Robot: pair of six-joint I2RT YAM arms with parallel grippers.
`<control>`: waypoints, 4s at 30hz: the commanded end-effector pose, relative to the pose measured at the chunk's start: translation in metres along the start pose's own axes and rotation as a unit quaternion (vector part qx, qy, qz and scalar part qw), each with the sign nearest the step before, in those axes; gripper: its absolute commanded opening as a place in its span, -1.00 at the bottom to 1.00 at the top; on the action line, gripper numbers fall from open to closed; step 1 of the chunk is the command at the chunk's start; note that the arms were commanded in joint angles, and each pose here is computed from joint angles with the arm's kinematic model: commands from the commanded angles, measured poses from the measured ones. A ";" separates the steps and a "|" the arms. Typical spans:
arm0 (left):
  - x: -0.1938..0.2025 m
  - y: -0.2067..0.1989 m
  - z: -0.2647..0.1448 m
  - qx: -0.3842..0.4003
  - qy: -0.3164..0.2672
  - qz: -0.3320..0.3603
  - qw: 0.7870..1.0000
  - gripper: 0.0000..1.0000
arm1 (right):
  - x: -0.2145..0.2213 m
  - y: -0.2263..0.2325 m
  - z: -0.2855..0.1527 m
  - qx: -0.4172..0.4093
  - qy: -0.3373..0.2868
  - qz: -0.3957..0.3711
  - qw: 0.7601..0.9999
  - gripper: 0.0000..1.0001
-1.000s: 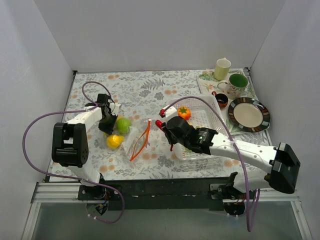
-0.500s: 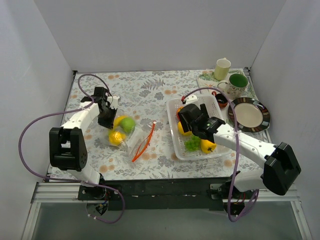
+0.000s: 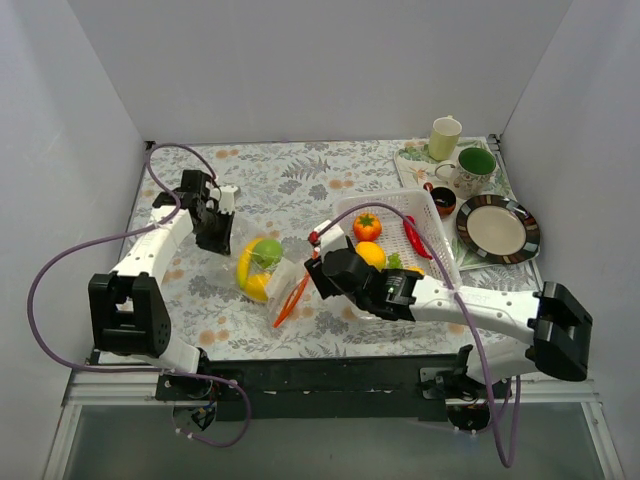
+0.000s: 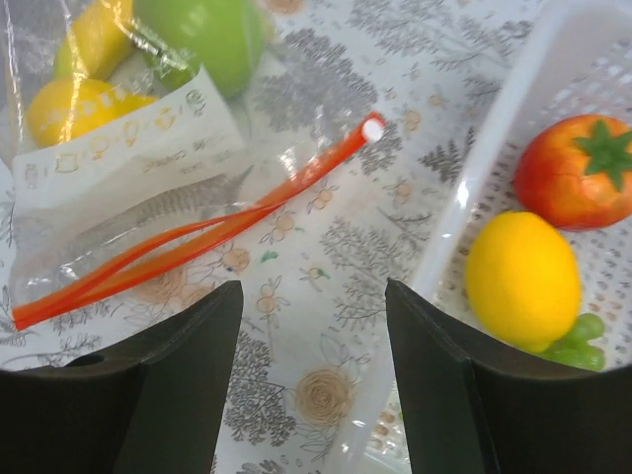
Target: Open the zip-top bag and remove the fake food
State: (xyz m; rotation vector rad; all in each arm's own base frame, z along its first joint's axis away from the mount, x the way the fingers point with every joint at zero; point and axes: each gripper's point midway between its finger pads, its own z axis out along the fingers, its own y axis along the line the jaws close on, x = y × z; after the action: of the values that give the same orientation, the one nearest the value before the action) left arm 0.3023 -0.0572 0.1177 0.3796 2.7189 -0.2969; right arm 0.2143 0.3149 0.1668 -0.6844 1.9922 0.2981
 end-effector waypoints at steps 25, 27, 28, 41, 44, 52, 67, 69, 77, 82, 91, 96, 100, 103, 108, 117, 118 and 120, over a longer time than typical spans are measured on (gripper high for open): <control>0.027 0.024 0.050 -0.038 0.040 0.001 0.998 -1.00 | 0.030 0.099 0.065 -0.128 0.016 0.007 0.992 -0.28; 0.032 0.026 0.053 -0.042 0.046 0.003 0.998 -1.00 | 0.028 0.101 0.063 -0.130 0.017 0.006 0.991 -0.31; 0.032 0.026 0.053 -0.044 0.045 0.004 0.998 -1.00 | 0.026 0.101 0.063 -0.130 0.015 0.006 0.991 -0.31; 0.040 0.025 0.059 -0.035 0.057 0.003 0.998 -1.00 | 0.038 0.124 0.075 -0.165 0.012 0.009 0.986 -0.34; 0.046 0.022 0.062 -0.029 0.063 -0.001 0.998 -1.00 | 0.036 0.142 0.076 -0.214 -0.010 0.007 0.977 0.23; 0.054 0.019 0.066 -0.020 0.072 -0.007 0.997 -1.00 | 0.025 0.160 0.092 -0.224 -0.042 -0.006 0.974 0.78; 0.080 -0.012 0.060 0.028 0.105 -0.007 0.994 -1.00 | 0.023 0.196 0.118 -0.208 -0.052 -0.040 0.976 0.85; 0.080 -0.014 0.058 0.032 0.105 -0.004 0.994 -1.00 | 0.019 0.200 0.120 -0.211 -0.057 -0.041 0.975 0.85; 0.077 -0.013 0.055 0.022 0.102 0.013 0.994 -1.00 | 0.033 0.205 0.130 -0.210 -0.027 -0.057 0.976 0.74; 0.069 0.003 0.056 -0.021 0.091 0.030 0.995 -1.00 | 0.059 0.191 0.125 -0.201 0.002 -0.058 0.978 0.10; 0.053 0.050 0.061 -0.097 0.074 0.030 0.992 -1.00 | 0.034 0.158 0.087 -0.177 -0.025 -0.053 0.982 -0.52; 0.042 0.064 0.058 -0.106 0.063 0.013 0.992 -1.00 | 0.009 0.140 0.055 -0.181 -0.051 -0.058 0.980 -0.60; 0.029 0.062 0.049 -0.106 0.049 0.006 0.993 -1.00 | -0.016 0.105 0.034 -0.138 -0.084 -0.048 0.986 -0.61; 0.025 0.059 0.045 -0.099 0.046 0.002 0.994 -1.00 | -0.023 0.065 0.032 -0.084 -0.096 -0.028 0.991 -0.63; 0.025 0.050 0.039 -0.081 0.041 -0.005 0.996 -1.00 | -0.028 -0.039 0.029 0.061 -0.087 0.057 0.993 -0.70; 0.025 0.043 0.039 -0.063 0.035 -0.006 0.997 -1.00 | -0.010 -0.157 0.028 0.227 -0.025 0.104 0.968 -0.32; 0.027 0.043 0.041 -0.061 0.039 -0.007 0.997 -1.00 | -0.006 -0.161 0.031 0.236 -0.010 0.100 0.966 0.31; 0.026 0.041 0.041 -0.058 0.038 -0.008 0.998 -1.00 | -0.009 -0.166 0.028 0.258 0.014 0.097 0.961 0.83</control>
State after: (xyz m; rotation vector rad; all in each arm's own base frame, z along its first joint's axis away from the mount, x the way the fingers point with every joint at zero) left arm 0.2983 -0.0155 0.0465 0.3479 2.8629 -0.0856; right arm 0.3264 0.2056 0.1545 -0.2244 2.0235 -0.0236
